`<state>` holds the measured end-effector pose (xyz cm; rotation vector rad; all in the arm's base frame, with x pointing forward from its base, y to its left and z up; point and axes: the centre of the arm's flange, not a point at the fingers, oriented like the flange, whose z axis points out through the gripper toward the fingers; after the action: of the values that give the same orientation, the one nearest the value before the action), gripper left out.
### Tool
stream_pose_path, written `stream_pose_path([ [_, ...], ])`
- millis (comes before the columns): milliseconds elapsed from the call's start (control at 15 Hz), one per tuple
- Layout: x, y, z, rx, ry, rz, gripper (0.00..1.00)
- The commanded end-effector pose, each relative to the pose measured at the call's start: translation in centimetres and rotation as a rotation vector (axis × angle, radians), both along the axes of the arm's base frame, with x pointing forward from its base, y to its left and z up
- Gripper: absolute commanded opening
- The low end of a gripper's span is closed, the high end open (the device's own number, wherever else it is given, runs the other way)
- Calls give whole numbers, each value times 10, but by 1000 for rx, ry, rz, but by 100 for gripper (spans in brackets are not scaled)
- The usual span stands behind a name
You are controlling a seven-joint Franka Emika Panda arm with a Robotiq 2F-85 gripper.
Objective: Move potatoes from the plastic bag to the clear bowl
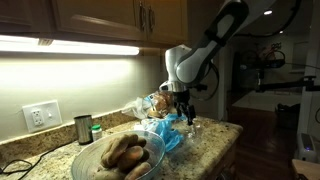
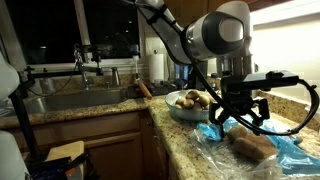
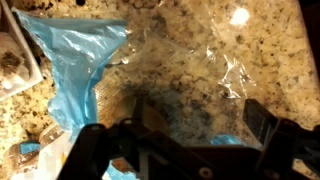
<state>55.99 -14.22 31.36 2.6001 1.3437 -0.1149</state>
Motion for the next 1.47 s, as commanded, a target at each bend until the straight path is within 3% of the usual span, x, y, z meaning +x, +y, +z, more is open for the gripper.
stream_pose_path([
  [0,5,-4,-7,7,9,-3,100],
  [667,26,-10,-11,-5,19,156,100],
  [1400,40,-9,-19,8,21,215,100],
])
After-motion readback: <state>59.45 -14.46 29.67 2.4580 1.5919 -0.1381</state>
